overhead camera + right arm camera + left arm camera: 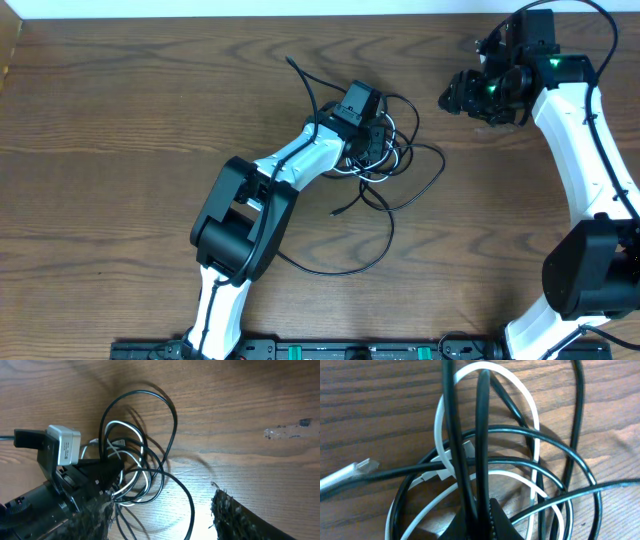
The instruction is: Untangle cables
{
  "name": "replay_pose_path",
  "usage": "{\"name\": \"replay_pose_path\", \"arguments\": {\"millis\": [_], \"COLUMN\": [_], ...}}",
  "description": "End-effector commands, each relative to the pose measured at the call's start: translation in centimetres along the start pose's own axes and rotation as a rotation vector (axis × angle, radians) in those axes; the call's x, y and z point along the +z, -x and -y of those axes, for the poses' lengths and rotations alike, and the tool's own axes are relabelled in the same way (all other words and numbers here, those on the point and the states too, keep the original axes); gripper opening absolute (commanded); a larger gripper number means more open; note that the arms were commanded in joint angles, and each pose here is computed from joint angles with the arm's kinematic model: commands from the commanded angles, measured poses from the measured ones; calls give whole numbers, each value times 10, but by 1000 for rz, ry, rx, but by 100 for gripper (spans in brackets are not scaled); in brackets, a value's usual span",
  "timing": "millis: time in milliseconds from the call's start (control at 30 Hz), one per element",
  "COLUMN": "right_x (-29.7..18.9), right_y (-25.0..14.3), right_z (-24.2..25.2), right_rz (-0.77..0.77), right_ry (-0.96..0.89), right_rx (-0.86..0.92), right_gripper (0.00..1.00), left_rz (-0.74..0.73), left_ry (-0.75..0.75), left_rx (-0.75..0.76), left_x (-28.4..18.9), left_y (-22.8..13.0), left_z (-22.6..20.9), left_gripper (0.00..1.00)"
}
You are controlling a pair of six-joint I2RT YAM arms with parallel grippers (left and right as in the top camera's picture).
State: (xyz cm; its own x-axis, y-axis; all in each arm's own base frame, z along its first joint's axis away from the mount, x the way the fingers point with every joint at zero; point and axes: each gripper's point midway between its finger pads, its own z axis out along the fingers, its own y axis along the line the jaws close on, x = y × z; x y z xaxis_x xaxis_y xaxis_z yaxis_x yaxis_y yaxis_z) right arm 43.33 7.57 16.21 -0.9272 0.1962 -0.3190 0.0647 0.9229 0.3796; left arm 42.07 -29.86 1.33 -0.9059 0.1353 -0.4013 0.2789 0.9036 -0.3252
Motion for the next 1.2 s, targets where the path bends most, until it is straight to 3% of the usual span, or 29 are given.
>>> {"name": "replay_pose_path", "arguments": {"millis": [0,200,367,633,1167], "right_x": [-10,-7,-10,-20,14], "right_y": [2,1,-2,-3,-28], "right_z": [-12,-30,-72,-109,-141], "right_rz": [27,30,34,51,-6], "right_ry": [17,60,246,437,448], "right_rx": [-39,-99,-232,-325,-460], "right_gripper": [61,60,60,60,60], "left_rz": [100,237,306,300,253], "left_ry": [-80,-188,-213,-283,-705], "left_rx": [14,23,26,-50,-180], "left_x": [-50,-150,-211,-229,-280], "left_y": [33,64,66,66,86], "left_z": [19,46,55,58,76], "left_gripper": [8,8,8,8,8]}}
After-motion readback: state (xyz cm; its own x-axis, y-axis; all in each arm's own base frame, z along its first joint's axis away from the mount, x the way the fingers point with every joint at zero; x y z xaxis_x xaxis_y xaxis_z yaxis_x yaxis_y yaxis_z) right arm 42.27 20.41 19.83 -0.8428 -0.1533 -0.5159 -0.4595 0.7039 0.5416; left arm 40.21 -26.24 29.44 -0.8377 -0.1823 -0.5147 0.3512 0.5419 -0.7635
